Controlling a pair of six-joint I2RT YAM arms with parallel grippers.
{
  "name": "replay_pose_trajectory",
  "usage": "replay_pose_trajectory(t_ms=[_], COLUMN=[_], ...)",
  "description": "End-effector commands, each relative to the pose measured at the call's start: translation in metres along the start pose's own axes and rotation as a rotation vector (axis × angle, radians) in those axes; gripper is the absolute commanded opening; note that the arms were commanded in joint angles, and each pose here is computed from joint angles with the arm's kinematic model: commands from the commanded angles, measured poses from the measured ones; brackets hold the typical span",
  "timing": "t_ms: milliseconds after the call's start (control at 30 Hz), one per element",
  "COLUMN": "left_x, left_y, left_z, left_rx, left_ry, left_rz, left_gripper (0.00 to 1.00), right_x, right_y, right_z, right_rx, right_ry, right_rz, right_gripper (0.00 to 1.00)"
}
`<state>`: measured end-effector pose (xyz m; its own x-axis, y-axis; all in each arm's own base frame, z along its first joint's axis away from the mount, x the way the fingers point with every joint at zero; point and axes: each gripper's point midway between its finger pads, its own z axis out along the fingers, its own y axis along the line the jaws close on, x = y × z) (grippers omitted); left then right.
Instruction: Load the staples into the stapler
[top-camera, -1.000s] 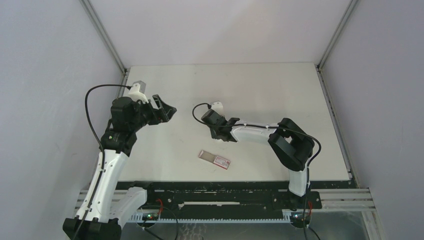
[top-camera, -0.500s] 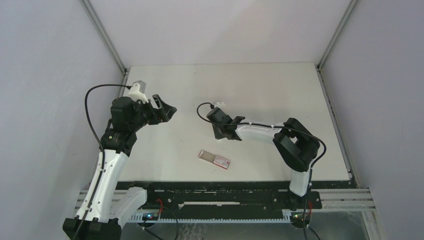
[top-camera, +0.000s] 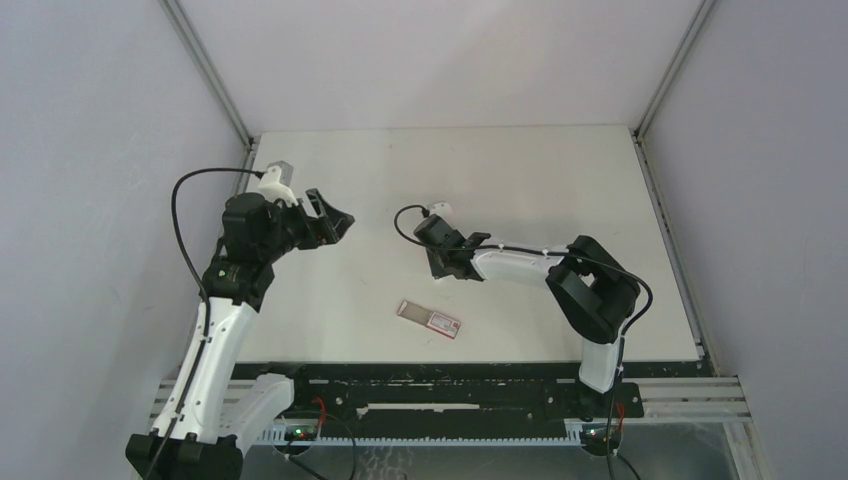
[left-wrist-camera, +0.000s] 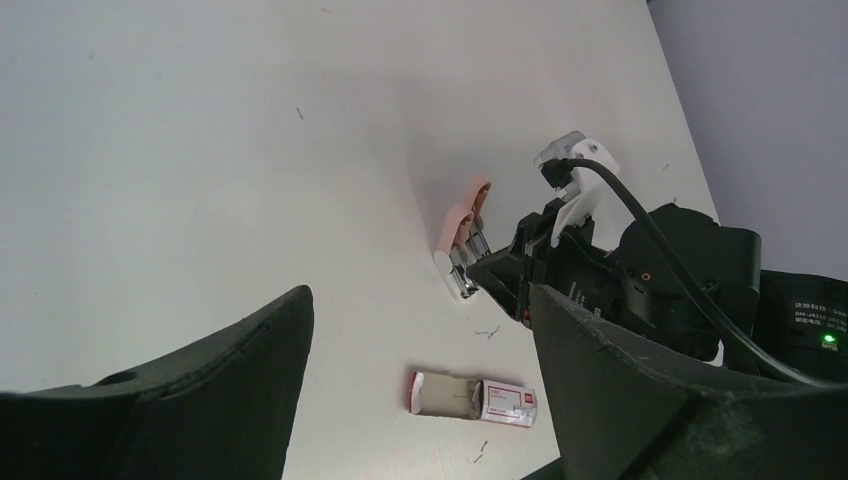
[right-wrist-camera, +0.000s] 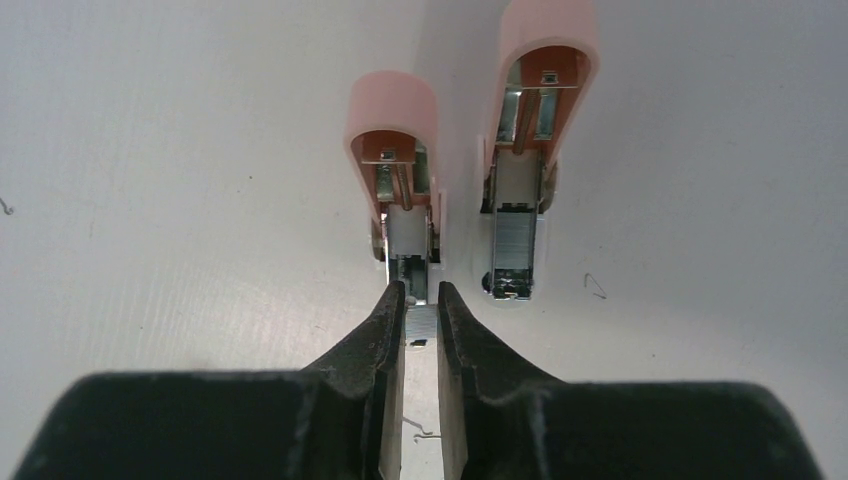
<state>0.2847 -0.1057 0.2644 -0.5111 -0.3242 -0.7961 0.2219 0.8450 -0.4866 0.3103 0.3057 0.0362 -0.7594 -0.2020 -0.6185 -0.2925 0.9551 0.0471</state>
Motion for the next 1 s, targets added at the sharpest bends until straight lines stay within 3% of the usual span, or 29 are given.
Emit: replay_pose_trajectory(t_ms=[0,533,967], left_x=[0.004,0.006,0.007], left_y=[0.002,0.003,0.004], left_z=[0.004,0.006,0.008], left_rx=[0.018,0.016,0.015], left_ry=[0.000,0.009,0.014], left_rz=[-0.015,-0.021,-0.024], left_gripper=[0.83,0.83,0.83], right_x=[-0.011,-0.035,-0.034], right_y=[-0.017,-0.007,0.010], right_z=[-0.005,-0.025,-0.013], right_rx=[0.044,-0.062,-0.170], right_ry=[-0.035,-0.097,-0.112], right_rz=[-0.005,-0.026,-0.164], right_gripper=[0.12,0.12,0.12])
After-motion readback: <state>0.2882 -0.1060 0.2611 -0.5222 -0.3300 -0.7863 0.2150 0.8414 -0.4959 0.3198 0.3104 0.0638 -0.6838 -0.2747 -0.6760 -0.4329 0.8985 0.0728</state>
